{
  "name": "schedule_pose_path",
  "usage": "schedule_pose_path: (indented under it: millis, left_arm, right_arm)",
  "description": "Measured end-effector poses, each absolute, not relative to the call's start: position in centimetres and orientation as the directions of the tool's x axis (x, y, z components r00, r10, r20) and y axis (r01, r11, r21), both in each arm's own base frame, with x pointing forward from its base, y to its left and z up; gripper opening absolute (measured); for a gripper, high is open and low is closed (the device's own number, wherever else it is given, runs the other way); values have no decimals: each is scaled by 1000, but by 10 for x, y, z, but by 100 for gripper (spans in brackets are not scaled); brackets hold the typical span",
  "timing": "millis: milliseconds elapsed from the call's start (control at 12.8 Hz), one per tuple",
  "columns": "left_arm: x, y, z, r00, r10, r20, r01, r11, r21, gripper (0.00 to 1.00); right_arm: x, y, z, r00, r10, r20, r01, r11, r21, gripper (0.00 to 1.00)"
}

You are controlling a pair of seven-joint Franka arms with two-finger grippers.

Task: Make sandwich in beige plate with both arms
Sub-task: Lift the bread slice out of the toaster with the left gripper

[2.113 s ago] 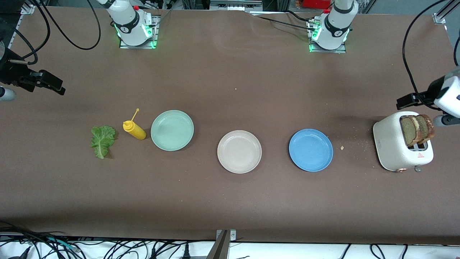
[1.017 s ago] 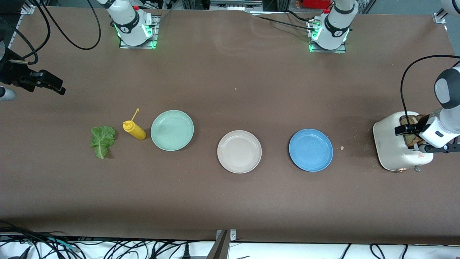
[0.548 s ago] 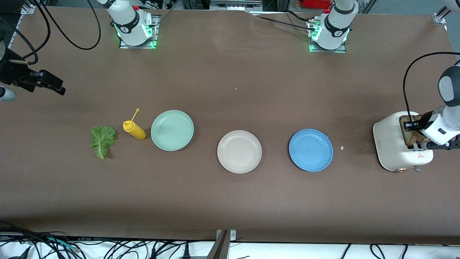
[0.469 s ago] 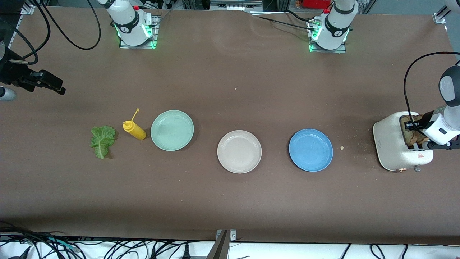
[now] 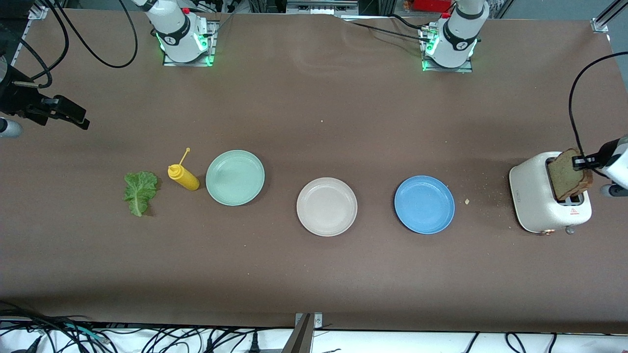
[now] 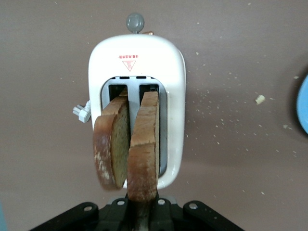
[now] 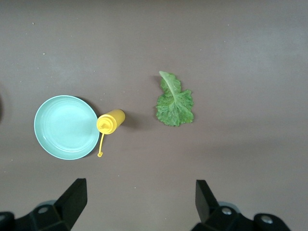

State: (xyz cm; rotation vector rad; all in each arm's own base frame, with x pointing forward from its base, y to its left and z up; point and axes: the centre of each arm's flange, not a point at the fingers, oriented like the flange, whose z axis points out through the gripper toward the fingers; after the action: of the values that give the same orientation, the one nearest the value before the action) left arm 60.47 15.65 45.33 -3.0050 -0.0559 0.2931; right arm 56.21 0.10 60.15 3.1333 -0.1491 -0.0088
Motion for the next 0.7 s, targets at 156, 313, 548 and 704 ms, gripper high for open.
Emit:
schedule_pose_path:
  millis: [156,313,548,704]
  left_arm:
    - [612,120,482,981,-9,-196,-31,-993,-110,9]
    - [619,65,498,976,-98,-195,-117,-989,-88,9]
    - [622,-9,488,953,-218,-210,-223,-975,0,9]
    - [625,-53,463,933,-274,-232,-253,-961,115,9]
  right_arm:
    - [562,1,601,995,-95,-5,-95,-995,5,100]
    - [562,1,602,995,-95,-5,-95,-995,5,100]
    - [562,1,602,995,-95,-5,-95,-995,5,100]
    - [562,1,602,995,-95,-5,-95,-995,5,100]
